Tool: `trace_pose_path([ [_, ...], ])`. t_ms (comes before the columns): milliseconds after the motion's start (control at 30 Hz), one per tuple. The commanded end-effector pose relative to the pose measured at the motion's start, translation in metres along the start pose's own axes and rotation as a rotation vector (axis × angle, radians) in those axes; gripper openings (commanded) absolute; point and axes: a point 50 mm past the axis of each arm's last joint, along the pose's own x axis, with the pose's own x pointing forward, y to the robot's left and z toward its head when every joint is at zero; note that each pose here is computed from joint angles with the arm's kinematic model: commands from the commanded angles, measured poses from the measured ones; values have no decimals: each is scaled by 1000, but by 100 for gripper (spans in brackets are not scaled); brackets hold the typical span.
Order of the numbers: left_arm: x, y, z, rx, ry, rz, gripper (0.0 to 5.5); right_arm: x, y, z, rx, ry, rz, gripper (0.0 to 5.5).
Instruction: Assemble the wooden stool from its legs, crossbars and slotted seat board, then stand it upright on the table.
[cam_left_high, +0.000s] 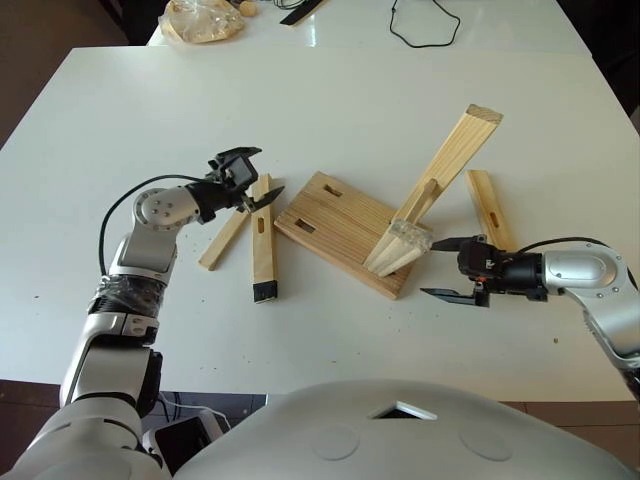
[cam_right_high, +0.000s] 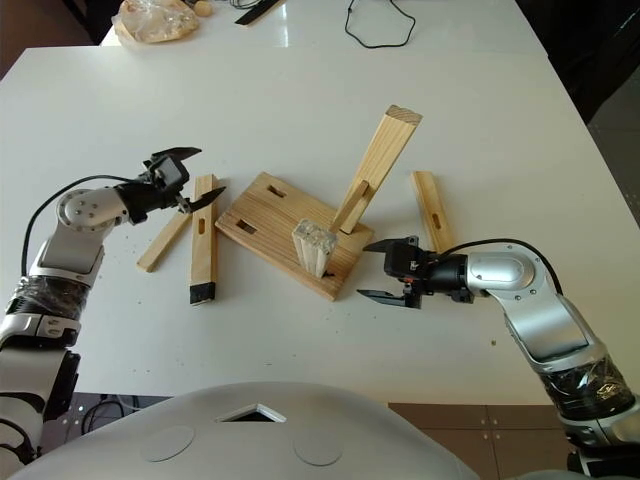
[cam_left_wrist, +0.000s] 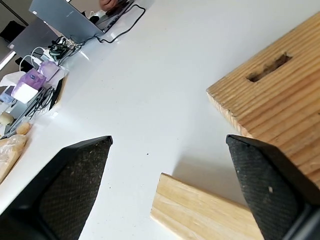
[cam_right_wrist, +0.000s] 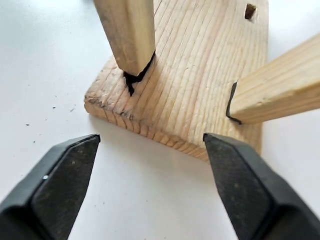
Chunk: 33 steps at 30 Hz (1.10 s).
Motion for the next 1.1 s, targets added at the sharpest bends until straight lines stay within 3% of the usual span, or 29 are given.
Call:
trace_pose_path([
  [33, 9, -5, -6, 63, 20, -50, 423, -2, 2, 0, -28, 24, 31, 381],
  [300, 6, -25, -5, 132, -2, -192, 423, 6, -11, -2, -27, 32, -74, 381],
  [733, -5, -35, 46, 230, -115, -296, 423, 10, -49, -7, -41, 28, -246, 381],
  [1100, -17, -51, 68, 236, -144, -441, 423, 11, -87, -6, -65, -7, -362, 381],
])
